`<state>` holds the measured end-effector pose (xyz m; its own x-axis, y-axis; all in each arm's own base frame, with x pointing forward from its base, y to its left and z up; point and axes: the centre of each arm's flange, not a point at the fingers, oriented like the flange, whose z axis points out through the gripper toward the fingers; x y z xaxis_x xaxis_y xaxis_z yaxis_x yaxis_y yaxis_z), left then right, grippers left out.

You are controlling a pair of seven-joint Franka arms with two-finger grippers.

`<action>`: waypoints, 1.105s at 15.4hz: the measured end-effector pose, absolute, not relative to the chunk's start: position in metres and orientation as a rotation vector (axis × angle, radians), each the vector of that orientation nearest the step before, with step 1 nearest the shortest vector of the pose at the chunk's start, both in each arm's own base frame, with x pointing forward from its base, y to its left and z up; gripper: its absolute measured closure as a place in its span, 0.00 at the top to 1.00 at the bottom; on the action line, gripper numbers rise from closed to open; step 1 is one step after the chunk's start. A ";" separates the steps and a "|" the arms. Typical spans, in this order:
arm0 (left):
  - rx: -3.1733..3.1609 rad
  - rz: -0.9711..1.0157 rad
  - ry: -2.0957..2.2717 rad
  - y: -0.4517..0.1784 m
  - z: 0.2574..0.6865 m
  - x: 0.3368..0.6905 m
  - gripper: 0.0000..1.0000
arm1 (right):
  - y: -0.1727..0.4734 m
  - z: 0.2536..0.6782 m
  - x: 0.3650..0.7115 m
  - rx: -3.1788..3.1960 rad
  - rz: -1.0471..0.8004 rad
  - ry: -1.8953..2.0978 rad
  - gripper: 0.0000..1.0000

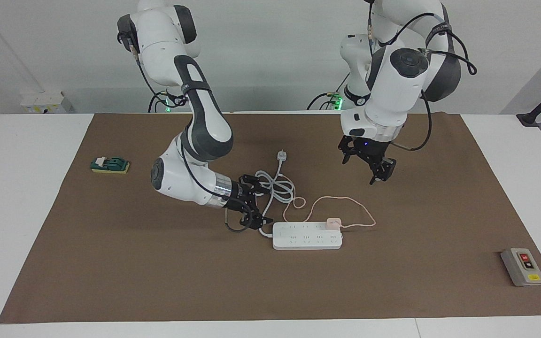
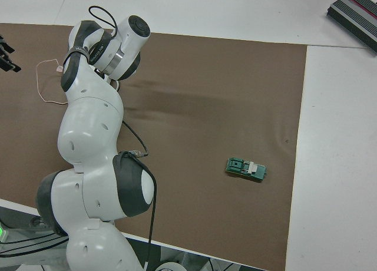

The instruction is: Unplug charger and place it aside

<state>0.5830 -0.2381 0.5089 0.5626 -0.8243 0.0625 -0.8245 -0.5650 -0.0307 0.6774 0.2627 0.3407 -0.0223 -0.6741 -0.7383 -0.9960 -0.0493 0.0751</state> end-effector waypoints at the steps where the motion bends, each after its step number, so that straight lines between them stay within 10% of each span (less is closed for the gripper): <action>1: 2.749 0.126 -1.518 -0.236 0.500 0.587 1.00 | 0.266 0.336 0.682 -1.775 0.858 1.729 1.00; 17: 2.474 0.297 -1.972 -0.266 0.397 0.644 1.00 | 0.323 0.256 0.709 -1.805 0.812 1.638 1.00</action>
<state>0.6440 -0.2663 0.3969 0.2123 -0.9694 0.1232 -0.9627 -0.2292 -0.1438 0.7085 0.3233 0.2561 0.0678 -0.6534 -0.7540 -0.9957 -0.0921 -0.0097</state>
